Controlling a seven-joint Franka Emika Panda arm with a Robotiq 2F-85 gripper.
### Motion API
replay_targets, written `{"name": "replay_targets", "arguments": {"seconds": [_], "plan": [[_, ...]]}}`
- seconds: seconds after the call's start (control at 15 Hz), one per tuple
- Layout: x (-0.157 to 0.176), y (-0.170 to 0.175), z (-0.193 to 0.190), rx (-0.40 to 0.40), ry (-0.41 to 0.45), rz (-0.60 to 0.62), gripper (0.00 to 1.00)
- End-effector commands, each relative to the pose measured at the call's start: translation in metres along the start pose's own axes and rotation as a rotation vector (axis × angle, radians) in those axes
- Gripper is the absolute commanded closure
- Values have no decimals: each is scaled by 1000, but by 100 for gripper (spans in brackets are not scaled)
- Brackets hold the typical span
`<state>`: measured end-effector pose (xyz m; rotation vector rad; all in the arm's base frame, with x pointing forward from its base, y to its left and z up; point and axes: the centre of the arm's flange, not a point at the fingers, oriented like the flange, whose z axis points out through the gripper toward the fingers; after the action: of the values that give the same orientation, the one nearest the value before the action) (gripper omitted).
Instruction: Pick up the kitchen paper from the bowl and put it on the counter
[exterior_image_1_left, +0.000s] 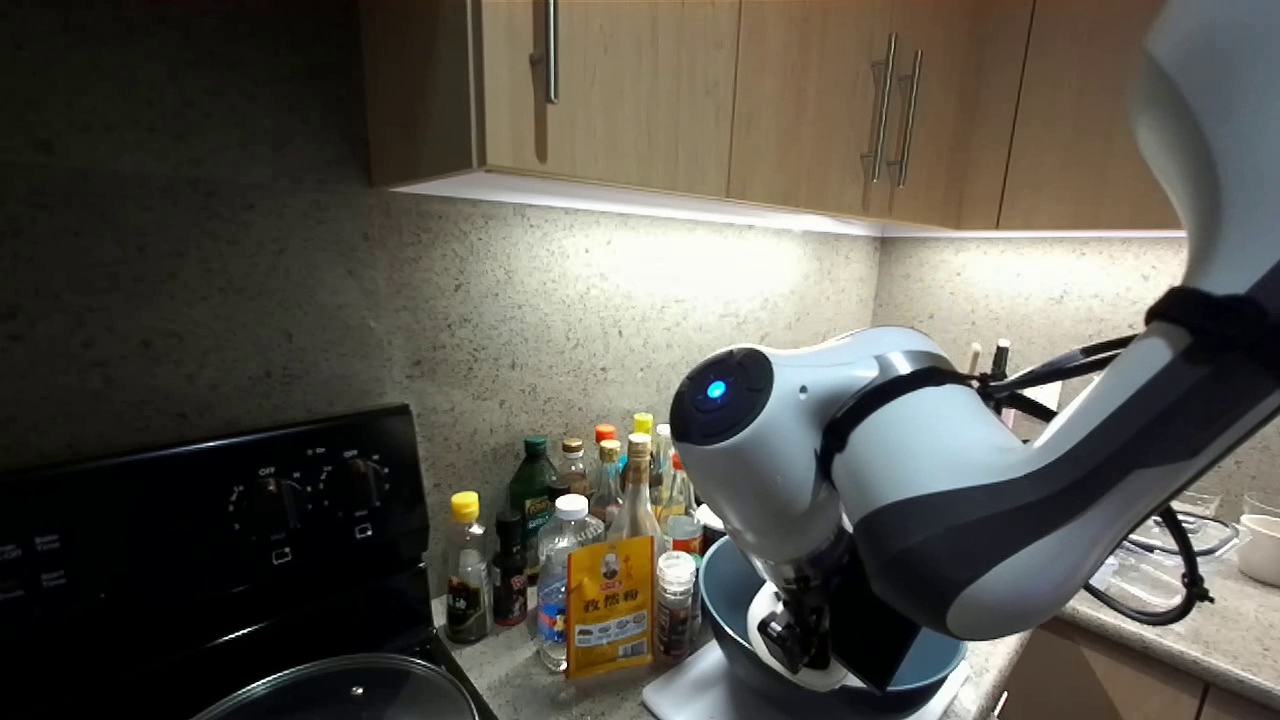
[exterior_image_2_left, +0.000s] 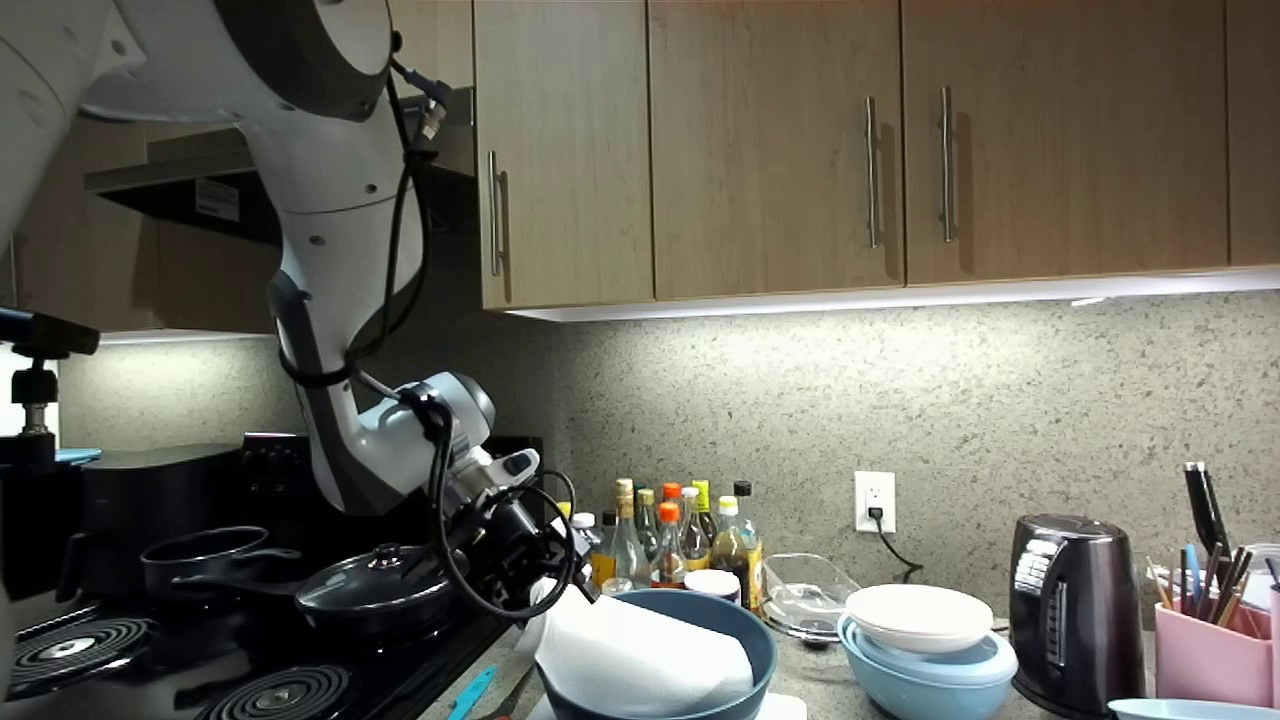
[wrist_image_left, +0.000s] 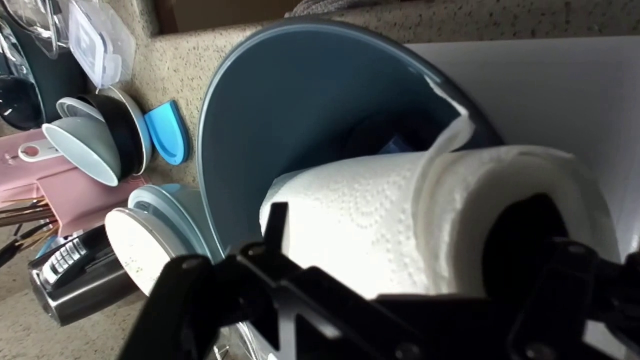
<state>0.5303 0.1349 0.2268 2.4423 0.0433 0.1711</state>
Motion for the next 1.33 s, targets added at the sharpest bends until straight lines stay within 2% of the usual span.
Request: {"name": "replay_targets", "arguments": {"seconds": [0.0, 0.73, 1.27], "plan": [[-5, 2, 9, -24, -4, 17, 27], [-14, 17, 0, -8, -5, 45, 97], [-35, 64, -31, 29, 37, 138, 97]]}}
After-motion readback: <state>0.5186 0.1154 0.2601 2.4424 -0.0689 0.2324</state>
